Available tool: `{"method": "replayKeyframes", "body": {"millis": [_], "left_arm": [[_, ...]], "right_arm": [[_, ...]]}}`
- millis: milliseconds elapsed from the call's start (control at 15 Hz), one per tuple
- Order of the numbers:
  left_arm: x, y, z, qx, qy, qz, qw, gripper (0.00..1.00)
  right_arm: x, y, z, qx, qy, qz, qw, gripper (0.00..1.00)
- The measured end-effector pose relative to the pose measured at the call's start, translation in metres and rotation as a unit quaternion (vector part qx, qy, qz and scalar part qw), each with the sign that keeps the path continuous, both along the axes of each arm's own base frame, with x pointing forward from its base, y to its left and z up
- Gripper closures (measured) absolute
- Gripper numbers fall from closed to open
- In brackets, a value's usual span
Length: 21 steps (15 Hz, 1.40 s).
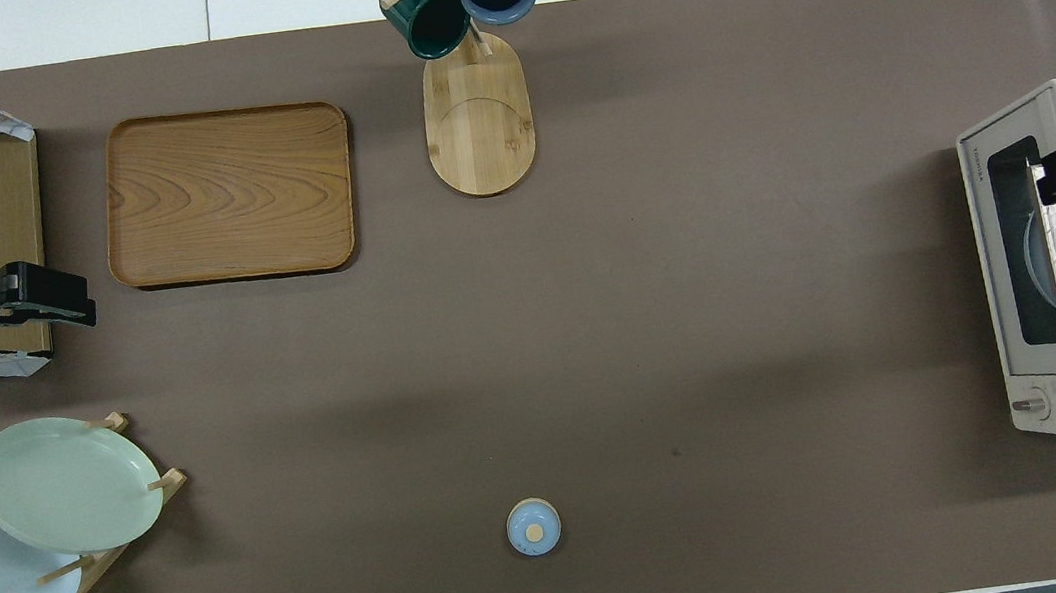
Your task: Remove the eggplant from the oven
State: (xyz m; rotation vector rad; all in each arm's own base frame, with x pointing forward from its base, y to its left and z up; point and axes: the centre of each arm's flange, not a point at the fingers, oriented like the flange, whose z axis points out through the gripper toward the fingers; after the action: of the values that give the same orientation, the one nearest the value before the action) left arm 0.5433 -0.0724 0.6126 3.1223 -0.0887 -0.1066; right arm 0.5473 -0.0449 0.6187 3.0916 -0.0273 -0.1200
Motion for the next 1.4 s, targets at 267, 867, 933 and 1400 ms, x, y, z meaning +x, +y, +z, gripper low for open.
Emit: {"method": "replayKeyframes", "body": {"millis": [267, 867, 933, 1400], "left_arm": [[0.0, 0.0, 0.0, 0.0, 0.0, 0.0, 1.0, 0.0], [0.0, 0.0, 0.0, 0.0, 0.0, 0.0, 1.0, 0.0], [0.0, 0.0, 0.0, 0.0, 0.0, 0.0, 1.0, 0.0], [0.0, 0.0, 0.0, 0.0, 0.0, 0.0, 1.0, 0.0]], "right_arm": [[-0.002, -0.002, -0.006, 0.001, 0.004, 0.002, 1.0, 0.11], [-0.034, -0.041, -0.105, -0.017, -0.014, 0.002, 1.0, 0.99], [-0.035, -0.046, -0.11, -0.028, -0.01, 0.004, 1.0, 0.99], [-0.032, -0.057, -0.141, -0.039, -0.005, 0.001, 0.999, 0.99]]}}
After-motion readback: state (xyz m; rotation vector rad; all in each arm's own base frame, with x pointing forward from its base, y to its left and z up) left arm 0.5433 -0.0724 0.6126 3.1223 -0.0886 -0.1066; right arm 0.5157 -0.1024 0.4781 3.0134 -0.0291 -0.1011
